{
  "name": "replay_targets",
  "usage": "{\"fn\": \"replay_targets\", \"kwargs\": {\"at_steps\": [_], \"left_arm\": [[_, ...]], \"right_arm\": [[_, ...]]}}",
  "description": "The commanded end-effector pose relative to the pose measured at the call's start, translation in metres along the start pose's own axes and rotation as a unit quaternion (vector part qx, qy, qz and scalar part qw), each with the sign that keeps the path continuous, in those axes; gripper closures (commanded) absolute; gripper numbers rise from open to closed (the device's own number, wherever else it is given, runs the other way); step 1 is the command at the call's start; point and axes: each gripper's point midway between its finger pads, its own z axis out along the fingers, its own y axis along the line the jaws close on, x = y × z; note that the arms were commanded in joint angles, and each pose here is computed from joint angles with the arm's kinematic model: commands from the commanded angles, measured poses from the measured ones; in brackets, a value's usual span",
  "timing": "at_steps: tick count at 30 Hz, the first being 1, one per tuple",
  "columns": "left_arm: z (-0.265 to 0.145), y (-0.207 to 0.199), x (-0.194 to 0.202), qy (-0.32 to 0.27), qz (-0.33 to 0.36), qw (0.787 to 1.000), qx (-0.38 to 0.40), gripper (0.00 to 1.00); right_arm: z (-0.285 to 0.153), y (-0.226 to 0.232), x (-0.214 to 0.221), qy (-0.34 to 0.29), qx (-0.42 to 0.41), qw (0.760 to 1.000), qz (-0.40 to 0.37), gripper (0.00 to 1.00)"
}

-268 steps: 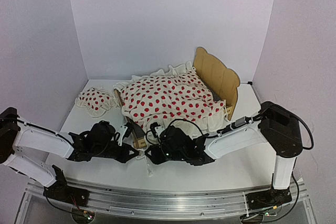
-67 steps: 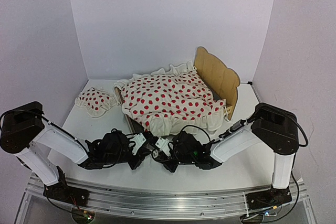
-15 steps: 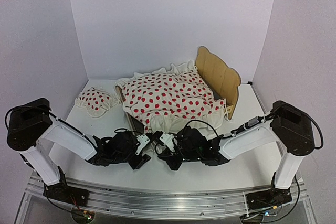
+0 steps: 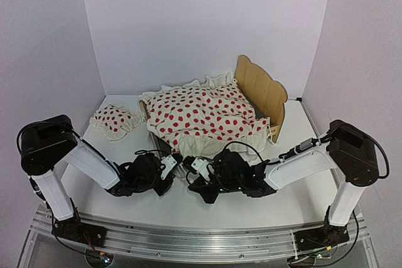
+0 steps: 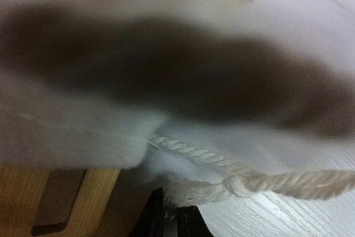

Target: Set up the pet bed

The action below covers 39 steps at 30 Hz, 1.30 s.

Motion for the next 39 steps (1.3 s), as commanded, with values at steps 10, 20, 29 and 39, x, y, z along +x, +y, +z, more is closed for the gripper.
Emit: {"fn": "replay_targets", "kwargs": {"at_steps": [10,20,29,39], "left_arm": [[-0.015,0.008,-0.02,0.069,-0.095,0.993,0.013,1.0],[-0.099,0.026,-0.025,0.191,0.048,0.979,0.061,1.0],[-0.167,0.105,-0.031,0.126,0.336,0.929,-0.093,1.0],[-0.204,0.163,-0.04,0.097,0.394,0.889,-0.212,1.0]], "right_arm": [[-0.025,-0.039,-0.032,-0.021,0.072,0.997,0.0,1.0],[-0.011,-0.067,-0.023,0.01,0.088,0.996,0.014,1.0],[0.004,-0.078,0.009,0.044,0.102,0.991,0.082,1.0],[0.022,-0.092,0.063,0.098,0.124,0.975,0.158,1.0]]}}
